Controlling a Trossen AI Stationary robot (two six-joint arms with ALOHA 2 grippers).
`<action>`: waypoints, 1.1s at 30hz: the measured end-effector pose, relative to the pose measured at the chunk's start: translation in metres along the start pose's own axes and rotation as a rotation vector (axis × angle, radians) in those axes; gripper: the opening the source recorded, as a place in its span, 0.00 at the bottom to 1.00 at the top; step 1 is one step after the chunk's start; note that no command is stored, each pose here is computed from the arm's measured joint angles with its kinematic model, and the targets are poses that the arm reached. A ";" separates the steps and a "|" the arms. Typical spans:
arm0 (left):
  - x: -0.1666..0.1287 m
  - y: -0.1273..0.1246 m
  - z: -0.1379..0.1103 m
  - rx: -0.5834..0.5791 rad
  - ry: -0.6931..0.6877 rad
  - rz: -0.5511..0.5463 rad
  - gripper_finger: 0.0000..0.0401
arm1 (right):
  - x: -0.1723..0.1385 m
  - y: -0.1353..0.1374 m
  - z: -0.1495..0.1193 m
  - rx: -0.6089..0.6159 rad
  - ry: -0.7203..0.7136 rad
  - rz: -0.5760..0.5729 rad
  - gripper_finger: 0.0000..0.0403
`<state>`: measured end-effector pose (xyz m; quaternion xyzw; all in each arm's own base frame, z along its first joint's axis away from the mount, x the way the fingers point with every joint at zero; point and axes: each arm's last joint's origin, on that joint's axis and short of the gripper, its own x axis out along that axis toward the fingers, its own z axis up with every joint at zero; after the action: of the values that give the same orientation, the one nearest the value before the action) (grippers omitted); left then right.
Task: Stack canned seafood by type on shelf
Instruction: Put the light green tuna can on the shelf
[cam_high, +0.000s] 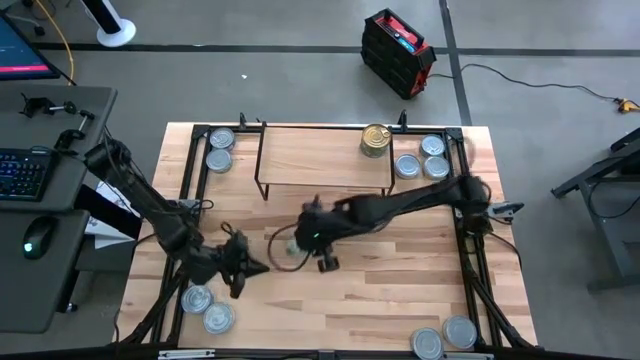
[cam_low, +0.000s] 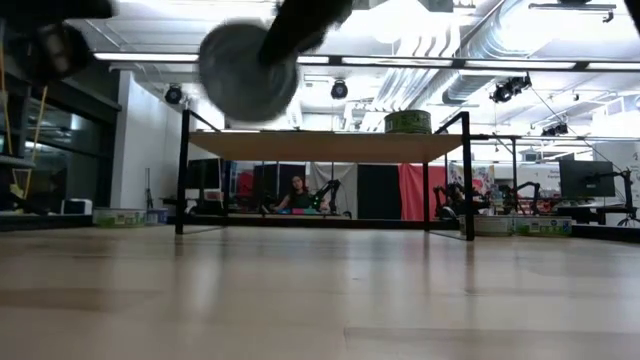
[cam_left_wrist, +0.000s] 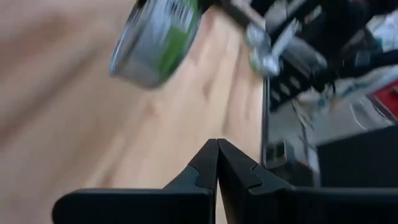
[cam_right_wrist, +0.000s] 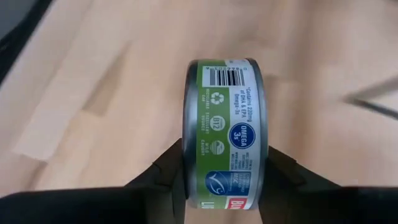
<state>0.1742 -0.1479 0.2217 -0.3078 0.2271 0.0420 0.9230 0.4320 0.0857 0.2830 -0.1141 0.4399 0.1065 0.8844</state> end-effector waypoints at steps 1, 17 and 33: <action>-0.002 0.001 0.005 0.022 -0.038 0.010 0.00 | -0.017 -0.002 0.002 0.017 -0.014 -0.053 0.29; 0.012 0.019 0.047 0.039 -0.172 0.069 0.00 | -0.082 -0.083 -0.026 0.130 0.217 -0.933 0.29; 0.006 0.001 0.043 -0.047 -0.141 -0.118 0.00 | -0.024 -0.143 -0.071 -0.027 0.654 -0.913 0.29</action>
<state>0.1964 -0.1219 0.2489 -0.3386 0.1419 0.0144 0.9301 0.4058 -0.0735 0.2756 -0.3315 0.5957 -0.3222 0.6568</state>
